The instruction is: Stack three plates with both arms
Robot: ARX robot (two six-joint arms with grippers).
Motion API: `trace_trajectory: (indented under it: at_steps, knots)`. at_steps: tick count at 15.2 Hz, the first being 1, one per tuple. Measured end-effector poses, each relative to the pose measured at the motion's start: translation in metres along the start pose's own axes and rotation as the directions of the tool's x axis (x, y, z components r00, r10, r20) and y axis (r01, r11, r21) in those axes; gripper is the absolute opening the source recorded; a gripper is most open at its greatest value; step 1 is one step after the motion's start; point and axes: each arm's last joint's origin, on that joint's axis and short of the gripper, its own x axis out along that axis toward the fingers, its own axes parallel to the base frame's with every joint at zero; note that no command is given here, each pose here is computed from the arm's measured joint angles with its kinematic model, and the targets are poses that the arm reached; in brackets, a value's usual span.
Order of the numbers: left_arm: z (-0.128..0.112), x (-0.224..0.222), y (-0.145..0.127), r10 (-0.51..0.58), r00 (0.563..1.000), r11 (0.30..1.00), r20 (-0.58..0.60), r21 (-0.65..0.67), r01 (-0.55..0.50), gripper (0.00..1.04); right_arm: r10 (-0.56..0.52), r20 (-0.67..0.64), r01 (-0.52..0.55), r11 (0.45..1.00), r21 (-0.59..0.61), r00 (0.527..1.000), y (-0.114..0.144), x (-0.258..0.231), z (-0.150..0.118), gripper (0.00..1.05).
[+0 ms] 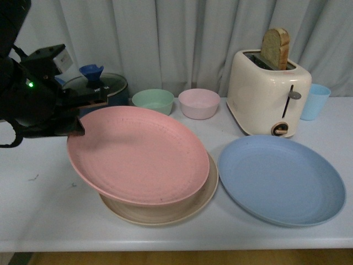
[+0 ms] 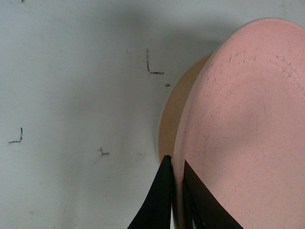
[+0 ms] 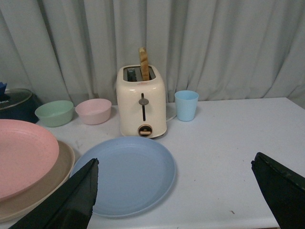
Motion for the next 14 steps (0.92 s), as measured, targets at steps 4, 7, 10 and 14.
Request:
trace_trajectory:
  at_steps: [4,7,10,14]
  knots:
    - [0.004,0.014,-0.009,0.001,1.000,1.000,0.001,-0.003,-0.001,0.03,0.000,0.000,0.000,1.000,0.000,1.000,0.000,0.000,0.000,0.98]
    - [0.005,0.019,-0.012,-0.001,1.000,1.000,0.000,-0.002,0.001,0.03,0.000,0.000,0.000,1.000,0.000,1.000,0.000,0.000,0.000,0.98]
    - [0.000,0.028,-0.017,-0.004,1.000,1.000,-0.025,0.000,0.004,0.03,0.000,0.000,0.000,1.000,0.000,1.000,0.000,0.000,0.000,0.98]
    - [-0.003,0.041,-0.017,-0.005,1.000,1.000,-0.022,0.004,0.005,0.26,0.000,0.000,0.000,1.000,0.000,1.000,0.000,0.000,0.000,0.98]
